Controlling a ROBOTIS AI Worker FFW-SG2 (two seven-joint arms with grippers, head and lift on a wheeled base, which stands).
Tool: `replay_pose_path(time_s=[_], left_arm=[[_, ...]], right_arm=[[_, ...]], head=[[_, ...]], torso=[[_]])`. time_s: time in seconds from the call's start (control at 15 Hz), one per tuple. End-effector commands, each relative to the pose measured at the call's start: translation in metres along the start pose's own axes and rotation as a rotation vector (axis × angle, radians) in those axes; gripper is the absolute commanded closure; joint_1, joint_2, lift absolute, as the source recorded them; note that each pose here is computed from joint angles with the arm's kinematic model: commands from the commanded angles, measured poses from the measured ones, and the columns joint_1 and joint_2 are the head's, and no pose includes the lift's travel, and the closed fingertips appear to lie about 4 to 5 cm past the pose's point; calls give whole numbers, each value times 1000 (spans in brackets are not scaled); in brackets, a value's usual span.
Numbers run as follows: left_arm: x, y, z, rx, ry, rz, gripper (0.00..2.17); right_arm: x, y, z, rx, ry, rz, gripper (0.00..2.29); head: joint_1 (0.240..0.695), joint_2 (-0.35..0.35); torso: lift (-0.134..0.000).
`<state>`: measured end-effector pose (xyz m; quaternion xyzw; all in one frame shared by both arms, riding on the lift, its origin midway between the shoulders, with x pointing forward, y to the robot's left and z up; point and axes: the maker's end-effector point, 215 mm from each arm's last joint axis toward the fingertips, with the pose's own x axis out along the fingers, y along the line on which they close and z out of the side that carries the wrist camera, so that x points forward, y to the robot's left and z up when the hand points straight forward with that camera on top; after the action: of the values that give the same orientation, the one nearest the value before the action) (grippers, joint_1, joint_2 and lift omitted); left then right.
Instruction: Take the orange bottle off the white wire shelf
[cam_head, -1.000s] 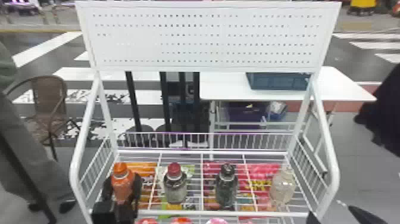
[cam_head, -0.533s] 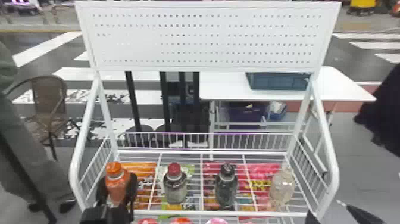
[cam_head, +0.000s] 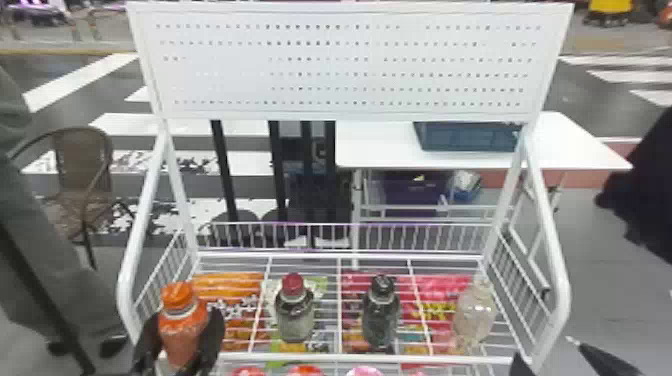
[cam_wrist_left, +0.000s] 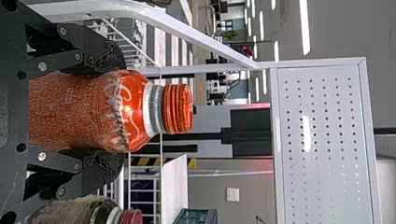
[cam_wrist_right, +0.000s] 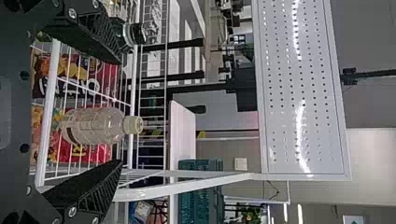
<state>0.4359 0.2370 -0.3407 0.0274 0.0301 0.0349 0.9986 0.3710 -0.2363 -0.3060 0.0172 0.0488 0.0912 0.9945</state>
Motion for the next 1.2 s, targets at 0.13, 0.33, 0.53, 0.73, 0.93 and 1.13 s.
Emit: replay_pose_path(time_s=[0.13, 0.33, 0.53, 0.73, 0.93, 1.13], left_arm=[[-35, 6, 24, 7, 7, 6, 1413], [-45, 9, 31, 4, -1, 19, 1413], [-50, 9, 40, 4, -16, 16, 1409], [-52, 9, 40, 4, -14, 17, 1413], [-53, 11, 42, 4, -18, 19, 1413], [-55, 12, 41, 5, -16, 22, 1413]], right_arm=[[1, 1, 0, 0, -1, 4, 144], [1, 1, -3, 2, 4, 4, 144], [-2, 2, -1, 2, 2, 5, 144], [-3, 3, -1, 2, 2, 8, 144], [-5, 4, 3, 0, -5, 9, 144], [-7, 5, 3, -2, -5, 13, 144]], head=[[499, 0], [499, 0], [499, 0], [499, 0], [499, 0], [499, 0]], torso=[[0], [0], [0], [0], [0], [0]])
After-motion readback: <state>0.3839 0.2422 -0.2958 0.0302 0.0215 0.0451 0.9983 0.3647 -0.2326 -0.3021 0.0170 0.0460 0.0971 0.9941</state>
